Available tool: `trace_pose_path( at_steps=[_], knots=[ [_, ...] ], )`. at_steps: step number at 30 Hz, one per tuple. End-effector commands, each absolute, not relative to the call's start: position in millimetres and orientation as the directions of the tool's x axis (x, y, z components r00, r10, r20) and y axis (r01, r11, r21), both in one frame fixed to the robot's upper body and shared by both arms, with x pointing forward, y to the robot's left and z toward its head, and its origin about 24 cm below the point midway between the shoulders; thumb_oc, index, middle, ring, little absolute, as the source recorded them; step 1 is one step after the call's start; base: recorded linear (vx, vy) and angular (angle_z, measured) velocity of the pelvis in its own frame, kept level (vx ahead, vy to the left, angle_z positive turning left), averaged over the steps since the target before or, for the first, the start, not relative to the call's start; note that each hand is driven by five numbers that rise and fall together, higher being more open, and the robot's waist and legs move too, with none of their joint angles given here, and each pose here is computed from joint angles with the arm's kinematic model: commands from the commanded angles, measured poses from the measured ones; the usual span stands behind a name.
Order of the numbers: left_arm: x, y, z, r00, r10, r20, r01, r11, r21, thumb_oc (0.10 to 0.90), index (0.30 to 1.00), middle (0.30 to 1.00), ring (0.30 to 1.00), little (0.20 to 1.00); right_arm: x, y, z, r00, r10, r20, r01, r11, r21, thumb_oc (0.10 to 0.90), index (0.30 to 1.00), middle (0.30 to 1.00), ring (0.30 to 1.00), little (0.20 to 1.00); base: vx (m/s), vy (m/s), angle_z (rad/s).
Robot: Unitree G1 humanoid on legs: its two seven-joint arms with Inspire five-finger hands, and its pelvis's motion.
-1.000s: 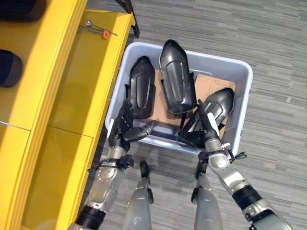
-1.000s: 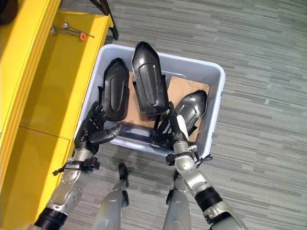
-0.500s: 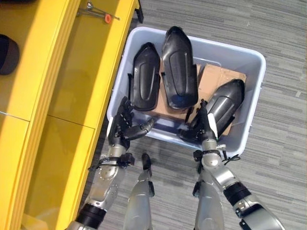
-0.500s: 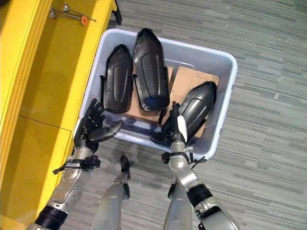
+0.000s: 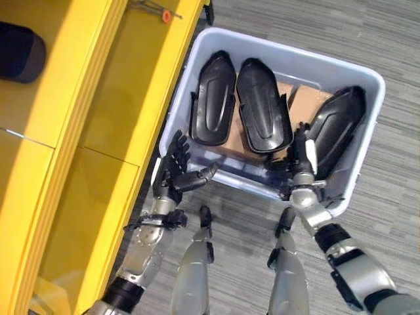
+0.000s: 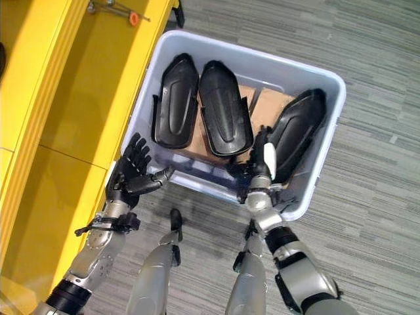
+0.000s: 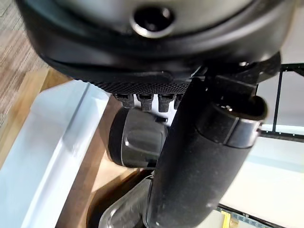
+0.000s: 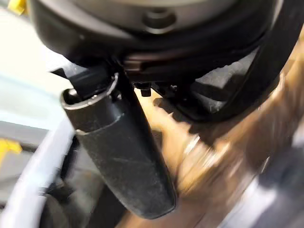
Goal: Move parts from the plastic box to the shelf.
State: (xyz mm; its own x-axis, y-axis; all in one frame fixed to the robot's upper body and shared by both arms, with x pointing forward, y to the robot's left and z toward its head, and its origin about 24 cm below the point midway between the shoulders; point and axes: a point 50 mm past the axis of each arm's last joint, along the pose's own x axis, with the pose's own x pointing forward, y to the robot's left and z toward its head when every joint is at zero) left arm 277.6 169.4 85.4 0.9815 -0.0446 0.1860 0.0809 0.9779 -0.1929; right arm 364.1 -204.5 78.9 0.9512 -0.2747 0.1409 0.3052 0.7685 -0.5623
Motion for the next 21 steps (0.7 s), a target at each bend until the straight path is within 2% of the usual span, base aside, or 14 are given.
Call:
trace_pose_path(
  at_steps=[1, 3, 6, 13, 18, 21],
  knots=[
    [270, 169, 136, 0.889, -0.107, 0.446, 0.2, 0.965, -0.169, 0.9, 1.0, 1.0, 1.0, 1.0, 363, -247, 94, 0.909, -0.359, 0.211, 0.398, 0.597, -0.697, 0.9, 1.0, 1.0, 1.0, 1.0, 0.0, 0.0, 0.0],
    [270, 170, 135, 0.888, -0.108, 0.446, 0.202, 0.965, -0.169, 0.9, 1.0, 1.0, 1.0, 1.0, 363, -253, 100, 0.906, -0.351, 0.238, 0.407, 0.562, -0.72, 0.9, 1.0, 1.0, 1.0, 1.0, 0.0, 0.0, 0.0],
    [270, 172, 134, 0.889, -0.113, 0.443, 0.204, 0.965, -0.163, 0.9, 1.0, 1.0, 1.0, 1.0, 357, -269, 117, 0.905, -0.276, 0.323, 0.414, 0.398, -0.819, 0.9, 1.0, 1.0, 1.0, 1.0, 0.0, 0.0, 0.0],
    [270, 179, 136, 0.889, -0.088, 0.45, 0.179, 0.97, -0.163, 0.9, 1.0, 1.0, 1.0, 1.0, 339, -279, 146, 0.875, -0.187, 0.446, 0.484, 0.312, -0.818, 0.9, 1.0, 1.0, 1.0, 1.0, 0.0, 0.0, 0.0],
    [268, 187, 134, 0.894, -0.043, 0.445, 0.132, 0.976, -0.171, 0.9, 1.0, 1.0, 1.0, 1.0, 313, -266, 162, 0.83, -0.093, 0.55, 0.54, 0.376, -0.753, 0.9, 1.0, 1.0, 1.0, 1.0, 0.0, -0.005, -0.01],
    [263, 195, 135, 0.894, -0.007, 0.448, 0.092, 0.981, -0.169, 0.9, 1.0, 1.0, 1.0, 1.0, 284, -241, 168, 0.779, -0.023, 0.626, 0.532, 0.553, -0.641, 0.9, 1.0, 1.0, 1.0, 1.0, 0.01, -0.026, -0.1]
  ],
)
